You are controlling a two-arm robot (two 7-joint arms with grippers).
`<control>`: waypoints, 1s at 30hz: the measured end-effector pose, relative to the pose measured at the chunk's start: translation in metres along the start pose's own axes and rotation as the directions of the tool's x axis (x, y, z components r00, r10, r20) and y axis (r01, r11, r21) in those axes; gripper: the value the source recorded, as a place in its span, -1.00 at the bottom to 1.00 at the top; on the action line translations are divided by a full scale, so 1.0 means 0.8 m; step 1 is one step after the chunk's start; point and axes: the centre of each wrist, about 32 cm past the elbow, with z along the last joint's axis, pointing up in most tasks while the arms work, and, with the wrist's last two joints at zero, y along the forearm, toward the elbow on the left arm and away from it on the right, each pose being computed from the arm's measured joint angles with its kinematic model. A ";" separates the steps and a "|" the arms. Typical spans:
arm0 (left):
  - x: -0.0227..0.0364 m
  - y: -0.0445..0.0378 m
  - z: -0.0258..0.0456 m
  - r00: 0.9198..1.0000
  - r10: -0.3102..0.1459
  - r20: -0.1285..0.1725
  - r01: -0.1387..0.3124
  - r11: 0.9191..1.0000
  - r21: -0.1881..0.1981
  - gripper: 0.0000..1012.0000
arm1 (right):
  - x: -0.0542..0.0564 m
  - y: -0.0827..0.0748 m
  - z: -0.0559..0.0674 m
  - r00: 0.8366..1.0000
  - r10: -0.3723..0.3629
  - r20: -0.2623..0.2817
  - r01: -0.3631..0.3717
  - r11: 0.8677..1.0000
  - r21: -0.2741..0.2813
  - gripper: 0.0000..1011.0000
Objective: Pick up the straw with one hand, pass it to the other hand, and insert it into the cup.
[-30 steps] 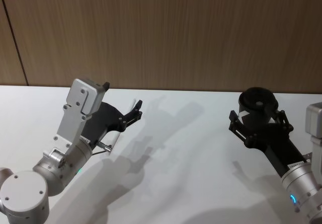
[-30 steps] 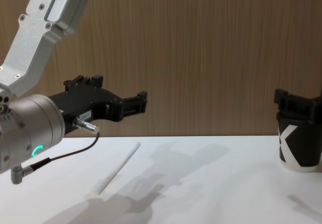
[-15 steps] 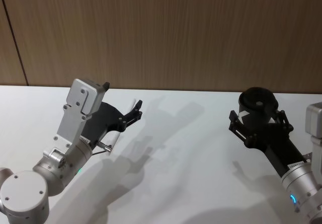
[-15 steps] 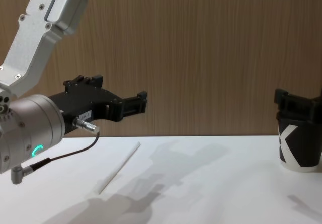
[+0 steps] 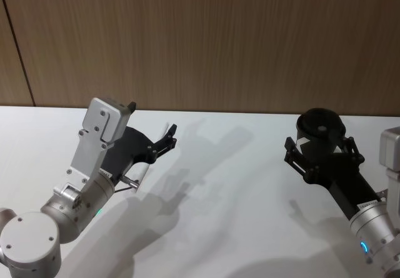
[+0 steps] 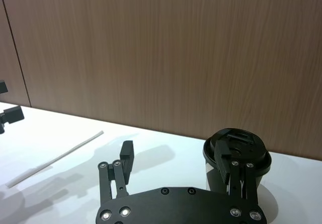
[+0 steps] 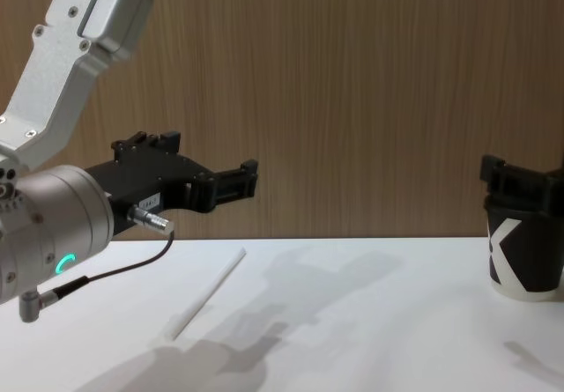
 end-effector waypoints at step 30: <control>-0.0004 0.001 -0.0009 1.000 0.001 -0.003 -0.001 1.000 0.002 0.98 | 0.000 0.000 0.000 1.000 0.000 0.000 0.000 1.000 0.000 0.98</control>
